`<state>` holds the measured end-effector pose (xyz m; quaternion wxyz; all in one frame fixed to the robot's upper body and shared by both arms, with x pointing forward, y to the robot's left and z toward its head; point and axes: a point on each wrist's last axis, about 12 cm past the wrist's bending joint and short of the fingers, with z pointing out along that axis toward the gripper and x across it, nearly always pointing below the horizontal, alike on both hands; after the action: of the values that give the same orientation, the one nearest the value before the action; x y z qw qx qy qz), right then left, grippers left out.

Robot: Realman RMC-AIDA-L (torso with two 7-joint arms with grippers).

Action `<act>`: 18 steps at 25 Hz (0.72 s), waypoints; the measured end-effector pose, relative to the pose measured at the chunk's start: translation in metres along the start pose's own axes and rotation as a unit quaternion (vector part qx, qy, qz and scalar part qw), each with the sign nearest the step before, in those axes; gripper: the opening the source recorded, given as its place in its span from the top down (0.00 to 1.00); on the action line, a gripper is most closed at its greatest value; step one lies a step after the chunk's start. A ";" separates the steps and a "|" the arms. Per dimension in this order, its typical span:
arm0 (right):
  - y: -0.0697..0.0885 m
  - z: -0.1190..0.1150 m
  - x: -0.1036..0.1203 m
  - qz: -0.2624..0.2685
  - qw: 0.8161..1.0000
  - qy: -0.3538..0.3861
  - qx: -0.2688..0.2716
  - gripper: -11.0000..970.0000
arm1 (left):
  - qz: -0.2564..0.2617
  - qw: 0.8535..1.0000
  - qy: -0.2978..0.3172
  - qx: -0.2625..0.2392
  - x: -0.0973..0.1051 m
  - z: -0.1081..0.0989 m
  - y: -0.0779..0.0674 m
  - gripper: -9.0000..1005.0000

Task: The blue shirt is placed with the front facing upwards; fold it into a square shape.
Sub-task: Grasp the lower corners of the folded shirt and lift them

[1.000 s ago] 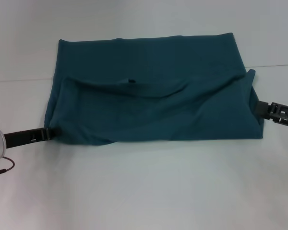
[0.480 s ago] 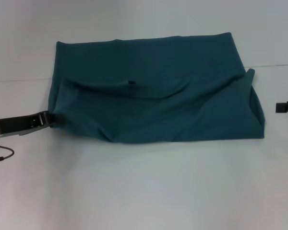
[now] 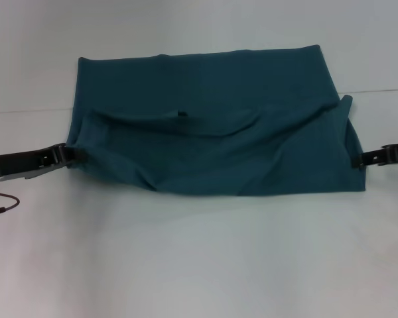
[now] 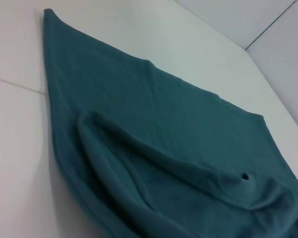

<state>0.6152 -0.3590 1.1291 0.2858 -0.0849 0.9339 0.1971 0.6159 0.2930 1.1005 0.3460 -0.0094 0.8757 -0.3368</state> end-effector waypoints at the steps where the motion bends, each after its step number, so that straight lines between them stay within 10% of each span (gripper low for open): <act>1: 0.003 0.005 0.000 -0.001 1.000 0.003 0.000 0.23 | -0.001 1.000 -0.001 0.000 0.000 0.000 0.000 0.93; 18: 0.007 0.028 0.011 0.038 0.999 0.011 0.011 0.23 | -0.008 1.000 -0.010 0.000 -0.001 0.002 0.000 0.93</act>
<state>0.6184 -0.3419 1.1040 0.2687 -0.0488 0.9417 0.1965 0.6178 0.2921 1.1006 0.3522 -0.0201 0.8719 -0.3396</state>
